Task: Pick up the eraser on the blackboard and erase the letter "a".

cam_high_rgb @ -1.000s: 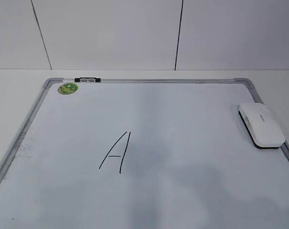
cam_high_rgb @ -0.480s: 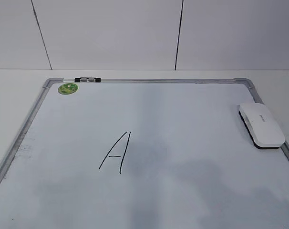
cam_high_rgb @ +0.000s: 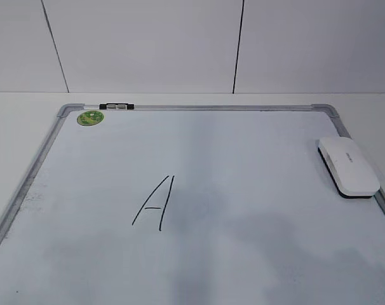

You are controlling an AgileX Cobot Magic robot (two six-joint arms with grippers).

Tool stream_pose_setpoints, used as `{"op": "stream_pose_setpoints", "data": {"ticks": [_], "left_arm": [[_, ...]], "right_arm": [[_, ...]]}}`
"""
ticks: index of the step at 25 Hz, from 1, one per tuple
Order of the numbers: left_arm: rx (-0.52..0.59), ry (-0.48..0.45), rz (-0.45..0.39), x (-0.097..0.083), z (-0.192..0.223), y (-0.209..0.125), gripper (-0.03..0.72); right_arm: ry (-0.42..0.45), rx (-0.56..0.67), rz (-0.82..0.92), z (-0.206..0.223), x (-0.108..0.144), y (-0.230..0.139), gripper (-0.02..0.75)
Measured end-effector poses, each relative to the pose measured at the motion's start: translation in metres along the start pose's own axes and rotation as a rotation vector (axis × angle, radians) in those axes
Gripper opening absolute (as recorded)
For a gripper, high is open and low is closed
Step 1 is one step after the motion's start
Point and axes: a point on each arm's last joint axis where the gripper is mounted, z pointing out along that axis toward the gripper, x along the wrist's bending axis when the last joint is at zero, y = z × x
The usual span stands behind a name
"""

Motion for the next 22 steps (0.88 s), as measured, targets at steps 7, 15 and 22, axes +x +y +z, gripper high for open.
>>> {"op": "stream_pose_setpoints", "data": {"ticks": [7, 15, 22], "left_arm": [[0.000, 0.000, 0.000, 0.000, 0.000, 0.000, 0.235], [-0.028, 0.000, 0.000, 0.000, -0.004, -0.002, 0.235], [-0.135, 0.000, 0.000, 0.000, -0.017, -0.012, 0.235]], "right_arm": [[0.000, 0.000, 0.000, 0.000, 0.000, 0.000, 0.540], [-0.005, -0.052, 0.003, -0.006, 0.000, -0.005, 0.540], [-0.011, -0.107, 0.006, -0.012, 0.000, -0.010, 0.540]]}}
